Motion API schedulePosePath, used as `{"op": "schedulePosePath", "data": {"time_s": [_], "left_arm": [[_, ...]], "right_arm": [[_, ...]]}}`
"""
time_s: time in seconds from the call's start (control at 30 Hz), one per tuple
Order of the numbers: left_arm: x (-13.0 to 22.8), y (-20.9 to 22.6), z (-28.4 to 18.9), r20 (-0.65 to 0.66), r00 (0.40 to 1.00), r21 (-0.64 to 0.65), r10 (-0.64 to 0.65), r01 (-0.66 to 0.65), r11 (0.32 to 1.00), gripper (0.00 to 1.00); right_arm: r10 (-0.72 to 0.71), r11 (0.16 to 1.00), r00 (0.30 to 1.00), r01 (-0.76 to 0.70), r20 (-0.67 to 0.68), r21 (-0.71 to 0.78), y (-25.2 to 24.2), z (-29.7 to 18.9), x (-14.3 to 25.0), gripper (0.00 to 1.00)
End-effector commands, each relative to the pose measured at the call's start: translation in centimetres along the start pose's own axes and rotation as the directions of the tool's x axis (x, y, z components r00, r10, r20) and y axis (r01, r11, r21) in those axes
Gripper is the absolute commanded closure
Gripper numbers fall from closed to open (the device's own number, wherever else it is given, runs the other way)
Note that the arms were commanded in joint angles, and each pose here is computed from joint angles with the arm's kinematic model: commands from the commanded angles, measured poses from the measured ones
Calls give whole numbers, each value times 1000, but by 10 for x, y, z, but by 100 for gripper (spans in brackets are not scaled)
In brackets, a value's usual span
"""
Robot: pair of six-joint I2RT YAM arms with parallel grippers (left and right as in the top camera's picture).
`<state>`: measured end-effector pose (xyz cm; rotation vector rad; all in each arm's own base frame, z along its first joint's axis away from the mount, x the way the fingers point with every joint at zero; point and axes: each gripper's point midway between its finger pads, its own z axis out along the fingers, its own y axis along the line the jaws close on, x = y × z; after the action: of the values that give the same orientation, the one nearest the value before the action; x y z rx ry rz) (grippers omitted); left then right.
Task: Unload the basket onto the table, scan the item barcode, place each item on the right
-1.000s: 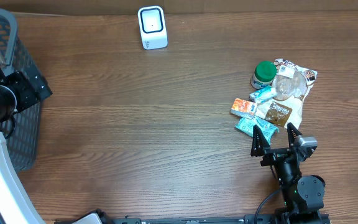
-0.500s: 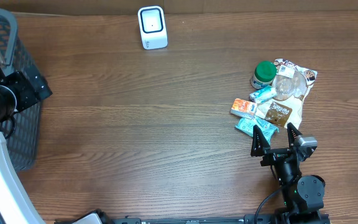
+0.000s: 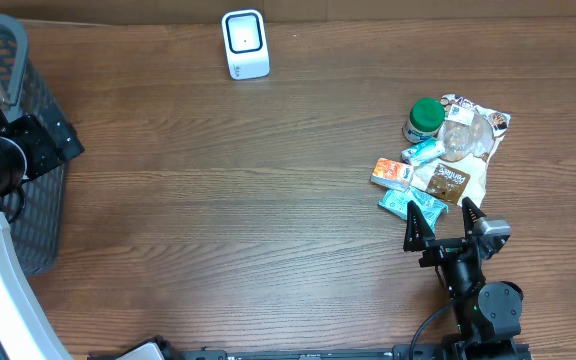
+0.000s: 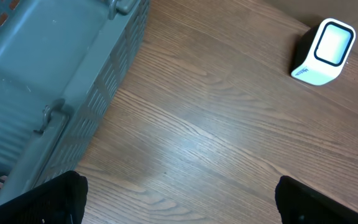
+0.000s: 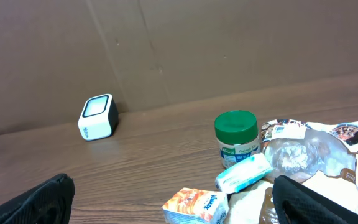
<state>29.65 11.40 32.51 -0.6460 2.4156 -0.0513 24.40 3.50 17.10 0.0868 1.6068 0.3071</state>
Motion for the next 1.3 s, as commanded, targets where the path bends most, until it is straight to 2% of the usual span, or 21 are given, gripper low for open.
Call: {"op": "schedulePosePath", "data": {"time_s": [0.0,0.13,0.27,0.47,0.6,0.83,0.97,1.07,1.27], "left_arm": [[-2,-2,-1,4,1000,9,-1,1,1000,0],[1,-17,-2,4,999,36,37,-37,999,0],[11,-52,-9,9,991,106,130,-131,986,0],[38,-114,-28,35,954,239,298,-297,924,0],[52,-135,-40,56,931,293,360,-360,886,1],[59,-119,-44,41,918,208,394,-393,896,0],[51,-106,-43,66,917,126,392,-398,909,0],[42,-110,-41,128,914,124,385,-400,908,0],[29,-120,-27,304,861,122,408,-460,880,0]], "right_arm": [[-8,1000,1000,8,5,-8,1,0,1,0],[-8,1000,1000,8,5,-8,1,0,1,0],[-8,1000,1000,8,5,-8,1,0,1,0],[-8,1000,1000,8,5,-7,1,0,1,0],[-8,1000,1000,8,5,-7,1,0,1,0],[-8,1000,1000,8,5,-7,1,0,1,0],[-8,1000,1000,8,5,-8,1,0,1,0],[-8,1000,1000,8,5,-8,1,0,1,0],[-8,1000,1000,8,5,-7,1,0,1,0]]}}
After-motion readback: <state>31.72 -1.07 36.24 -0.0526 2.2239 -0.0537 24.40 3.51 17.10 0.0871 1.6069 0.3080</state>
